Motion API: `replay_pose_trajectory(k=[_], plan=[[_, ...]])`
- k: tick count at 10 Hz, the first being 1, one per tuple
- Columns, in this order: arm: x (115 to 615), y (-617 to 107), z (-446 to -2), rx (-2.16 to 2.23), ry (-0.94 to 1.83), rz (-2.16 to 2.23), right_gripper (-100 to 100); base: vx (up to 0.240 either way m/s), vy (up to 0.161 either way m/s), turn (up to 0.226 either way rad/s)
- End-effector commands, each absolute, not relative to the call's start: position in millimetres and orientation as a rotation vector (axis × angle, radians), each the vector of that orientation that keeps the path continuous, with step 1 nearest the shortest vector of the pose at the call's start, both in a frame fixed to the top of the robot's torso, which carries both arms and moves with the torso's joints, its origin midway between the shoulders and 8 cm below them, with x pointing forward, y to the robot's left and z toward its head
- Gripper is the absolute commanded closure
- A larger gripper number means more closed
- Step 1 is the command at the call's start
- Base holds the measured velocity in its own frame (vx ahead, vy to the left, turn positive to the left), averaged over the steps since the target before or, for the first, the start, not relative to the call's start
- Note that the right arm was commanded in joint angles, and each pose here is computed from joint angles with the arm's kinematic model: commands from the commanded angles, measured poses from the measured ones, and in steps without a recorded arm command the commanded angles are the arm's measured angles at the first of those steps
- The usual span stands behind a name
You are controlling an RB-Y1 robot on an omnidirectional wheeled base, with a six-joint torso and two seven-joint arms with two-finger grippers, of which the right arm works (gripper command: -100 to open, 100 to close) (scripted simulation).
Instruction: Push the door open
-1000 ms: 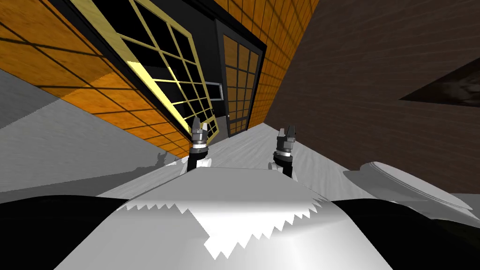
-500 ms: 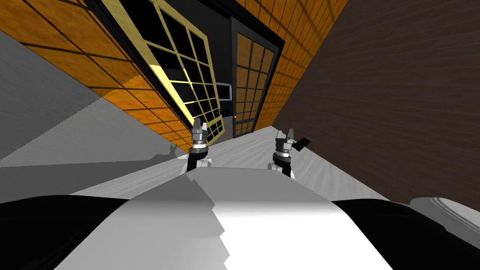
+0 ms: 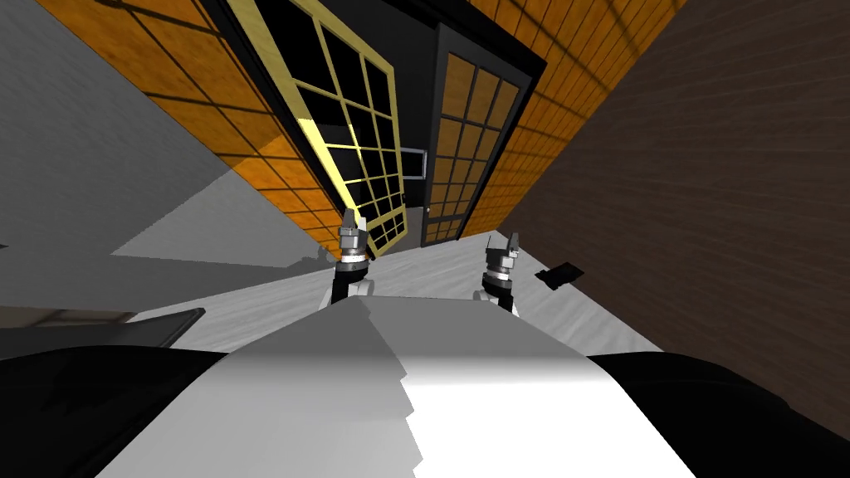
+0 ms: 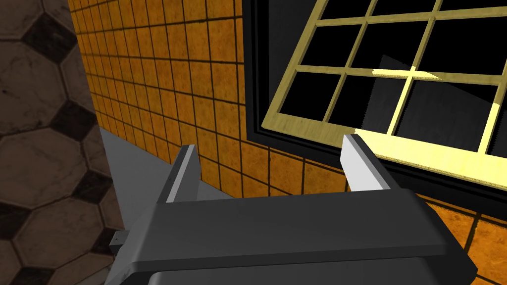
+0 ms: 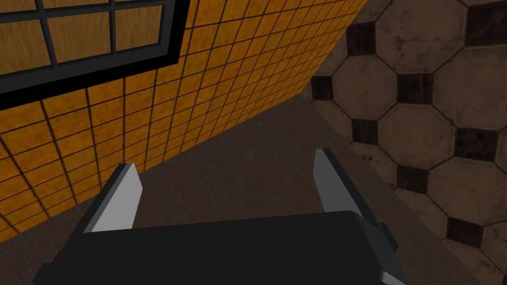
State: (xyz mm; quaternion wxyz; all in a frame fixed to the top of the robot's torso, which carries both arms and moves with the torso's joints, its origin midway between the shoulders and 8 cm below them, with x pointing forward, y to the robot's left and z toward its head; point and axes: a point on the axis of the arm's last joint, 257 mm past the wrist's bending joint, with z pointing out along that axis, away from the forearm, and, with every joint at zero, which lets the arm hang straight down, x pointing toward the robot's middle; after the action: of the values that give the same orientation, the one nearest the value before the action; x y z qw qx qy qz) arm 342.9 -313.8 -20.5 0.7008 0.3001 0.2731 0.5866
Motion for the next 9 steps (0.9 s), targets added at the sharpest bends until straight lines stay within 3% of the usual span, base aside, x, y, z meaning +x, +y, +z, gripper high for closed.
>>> replay_pose_trajectory(k=[1,9], plan=[[344.8,-318.8,-30.5,0.703,0.596,1.337,-100,0.113,-0.045,0.251],[347.4,-350.9,-81.4,0.905,0.492,1.488,-100,0.117,-0.057,0.268]])
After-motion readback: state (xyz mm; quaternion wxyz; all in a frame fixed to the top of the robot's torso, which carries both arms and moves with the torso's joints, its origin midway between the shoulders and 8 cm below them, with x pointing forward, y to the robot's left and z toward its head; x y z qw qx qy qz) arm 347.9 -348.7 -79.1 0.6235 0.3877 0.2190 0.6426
